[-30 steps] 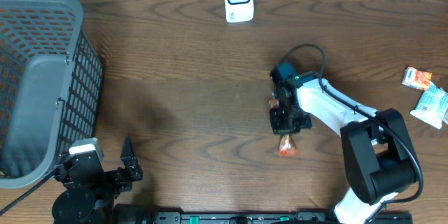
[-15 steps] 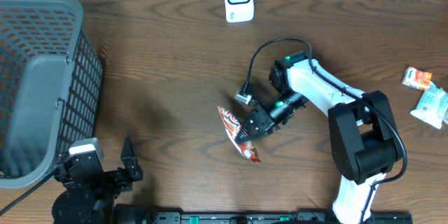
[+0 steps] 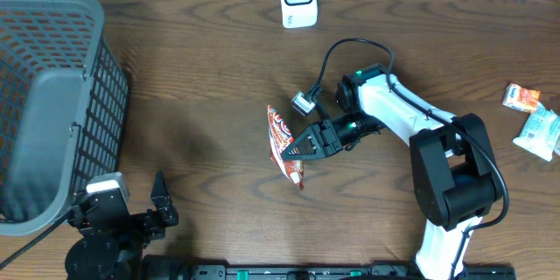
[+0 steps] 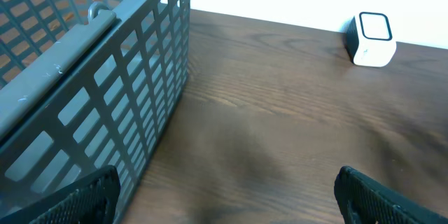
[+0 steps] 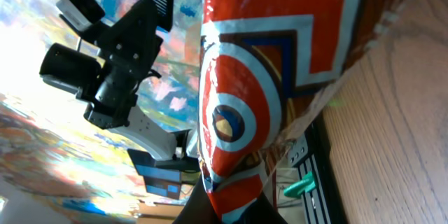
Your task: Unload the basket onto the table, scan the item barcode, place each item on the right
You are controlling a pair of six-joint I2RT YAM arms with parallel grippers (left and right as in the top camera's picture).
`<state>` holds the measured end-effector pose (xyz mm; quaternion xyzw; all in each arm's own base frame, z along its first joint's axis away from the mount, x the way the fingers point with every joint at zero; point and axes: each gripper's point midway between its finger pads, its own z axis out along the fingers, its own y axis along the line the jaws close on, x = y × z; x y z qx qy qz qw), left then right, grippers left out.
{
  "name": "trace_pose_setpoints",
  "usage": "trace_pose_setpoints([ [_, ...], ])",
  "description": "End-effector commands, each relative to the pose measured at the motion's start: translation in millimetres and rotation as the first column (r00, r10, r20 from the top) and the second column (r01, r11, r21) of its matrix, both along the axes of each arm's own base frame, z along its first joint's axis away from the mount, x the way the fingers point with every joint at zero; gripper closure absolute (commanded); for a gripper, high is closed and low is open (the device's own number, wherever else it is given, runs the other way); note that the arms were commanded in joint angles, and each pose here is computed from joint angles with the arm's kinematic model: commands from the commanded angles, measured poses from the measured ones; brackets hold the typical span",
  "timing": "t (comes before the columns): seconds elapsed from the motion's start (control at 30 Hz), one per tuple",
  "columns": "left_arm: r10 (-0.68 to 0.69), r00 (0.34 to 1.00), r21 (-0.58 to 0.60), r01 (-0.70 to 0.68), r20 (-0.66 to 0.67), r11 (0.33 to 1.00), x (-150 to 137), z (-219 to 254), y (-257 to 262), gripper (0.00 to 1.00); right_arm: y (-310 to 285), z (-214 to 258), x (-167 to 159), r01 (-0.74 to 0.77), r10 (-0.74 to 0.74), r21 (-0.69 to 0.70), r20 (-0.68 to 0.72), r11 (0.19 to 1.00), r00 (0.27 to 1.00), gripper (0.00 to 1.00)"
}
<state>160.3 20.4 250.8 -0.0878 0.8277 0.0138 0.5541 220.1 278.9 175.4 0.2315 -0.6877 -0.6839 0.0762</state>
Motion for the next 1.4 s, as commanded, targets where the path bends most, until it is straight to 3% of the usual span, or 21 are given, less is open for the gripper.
trace_pose_setpoints([
  [0.0,-0.005,1.0,-0.005,0.005,0.005,1.0,0,1,-1,0.02,5,13,3,0.017,-0.023,0.083,0.072,0.996,0.997,0.99],
  [0.2,-0.005,1.0,-0.005,0.005,0.005,1.0,0,1,-1,0.02,10,13,-5,-0.02,-0.003,0.131,0.176,0.991,0.984,0.99],
  [0.37,-0.005,1.0,-0.005,0.005,0.005,1.0,0,0,-1,0.02,31,12,-35,-0.142,0.08,0.188,0.305,0.972,0.949,0.99],
  [0.7,-0.005,1.0,-0.005,0.005,0.005,1.0,0,1,-1,0.02,51,20,-59,-0.241,0.161,0.205,0.344,0.949,0.925,0.99],
  [1.03,-0.005,1.0,-0.005,0.005,0.005,1.0,0,1,-1,0.02,52,25,-54,-0.237,0.149,0.213,0.362,0.948,0.92,0.99],
  [1.37,-0.005,1.0,-0.005,0.005,0.005,1.0,0,1,-1,0.02,14,15,-12,-0.125,0.067,0.135,0.37,0.983,0.927,0.99],
])
